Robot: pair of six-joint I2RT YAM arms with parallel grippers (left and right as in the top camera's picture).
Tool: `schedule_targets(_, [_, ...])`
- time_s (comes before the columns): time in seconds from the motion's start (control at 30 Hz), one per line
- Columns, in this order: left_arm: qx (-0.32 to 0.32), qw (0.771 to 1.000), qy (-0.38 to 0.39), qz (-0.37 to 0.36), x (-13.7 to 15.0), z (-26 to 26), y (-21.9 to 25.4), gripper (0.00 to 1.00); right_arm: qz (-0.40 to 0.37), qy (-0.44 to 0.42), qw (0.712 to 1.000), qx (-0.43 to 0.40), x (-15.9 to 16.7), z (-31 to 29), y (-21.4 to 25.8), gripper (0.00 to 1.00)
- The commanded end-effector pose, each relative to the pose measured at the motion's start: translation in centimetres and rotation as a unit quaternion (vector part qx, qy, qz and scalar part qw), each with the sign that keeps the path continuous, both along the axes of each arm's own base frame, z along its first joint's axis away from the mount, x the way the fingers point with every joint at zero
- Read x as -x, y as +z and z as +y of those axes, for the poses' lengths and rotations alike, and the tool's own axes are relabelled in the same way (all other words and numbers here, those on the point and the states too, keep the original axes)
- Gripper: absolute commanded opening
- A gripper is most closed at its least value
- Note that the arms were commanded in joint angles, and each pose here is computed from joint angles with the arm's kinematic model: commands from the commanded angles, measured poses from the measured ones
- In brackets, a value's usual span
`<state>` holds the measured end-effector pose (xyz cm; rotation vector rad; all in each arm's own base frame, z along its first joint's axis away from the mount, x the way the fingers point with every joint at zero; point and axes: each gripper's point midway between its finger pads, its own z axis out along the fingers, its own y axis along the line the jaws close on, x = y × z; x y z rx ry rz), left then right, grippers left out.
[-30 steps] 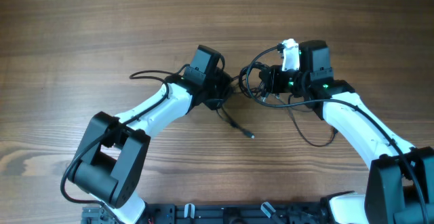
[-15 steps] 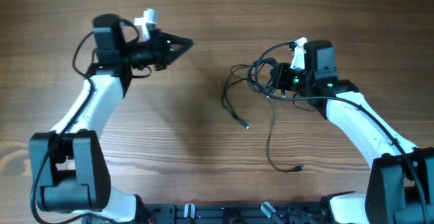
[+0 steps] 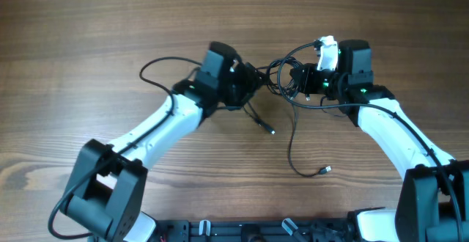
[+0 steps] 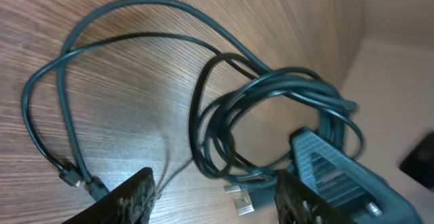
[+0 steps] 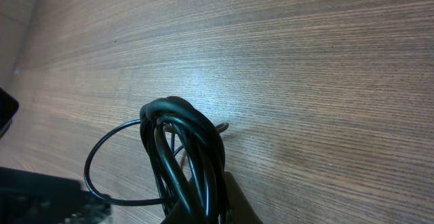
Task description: Untangle cables
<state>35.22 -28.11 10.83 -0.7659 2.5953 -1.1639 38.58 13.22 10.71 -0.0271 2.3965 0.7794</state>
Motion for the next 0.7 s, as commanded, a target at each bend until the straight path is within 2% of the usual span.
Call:
schedule_targets(0.0, [-0.028, 0.994, 0.108, 0.007, -1.4, 0.8, -0.9, 0.54, -0.005, 0.022, 1.0, -0.009, 0.2, 0.7, 0.3, 0.04])
schedule_targets(0.03, [-0.025, 0.993, 0.112, 0.016, -1.5, 0.5, -1.8, 0.52, -0.005, 0.027, 1.0, -0.014, 0.3, 0.9, 0.4, 0.04])
schedule_targets(0.07, [-0.015, 0.994, 0.108, 0.01, -2.1, -0.1, -2.2, 0.45, -0.004, 0.026, 1.0, -0.014, 0.4, 0.9, 0.4, 0.04])
schedule_targets(0.1, [-0.006, 0.994, 0.105, 0.002, -2.5, -0.6, -2.1, 0.33, -0.002, 0.026, 1.0, -0.014, 0.4, 0.9, 0.3, 0.04])
schedule_targets(0.13, [0.003, 0.995, 0.103, -0.006, -2.8, -0.9, -1.8, 0.29, -0.002, 0.026, 1.0, -0.014, 0.4, 0.9, 0.3, 0.04])
schedule_targets(0.4, [0.005, 0.997, 0.081, -0.003, -1.6, -2.4, -1.9, 0.31, -0.002, 0.026, 1.0, -0.014, 0.4, 0.9, 0.3, 0.04])
schedule_targets(0.47, [0.006, 0.997, 0.08, -0.003, -1.5, -2.5, -1.9, 0.27, -0.002, 0.026, 1.0, -0.014, 0.4, 0.9, 0.3, 0.04])
schedule_targets(0.6, [0.012, 0.997, 0.072, 0.001, -1.3, -2.8, -1.8, 0.07, -0.002, 0.026, 1.0, -0.014, 0.4, 0.9, 0.3, 0.04])
schedule_targets(0.67, [0.021, 0.998, 0.066, -0.002, -1.3, -3.1, -1.4, 0.04, -0.002, 0.026, 1.0, -0.014, 0.4, 0.9, 0.3, 0.04])
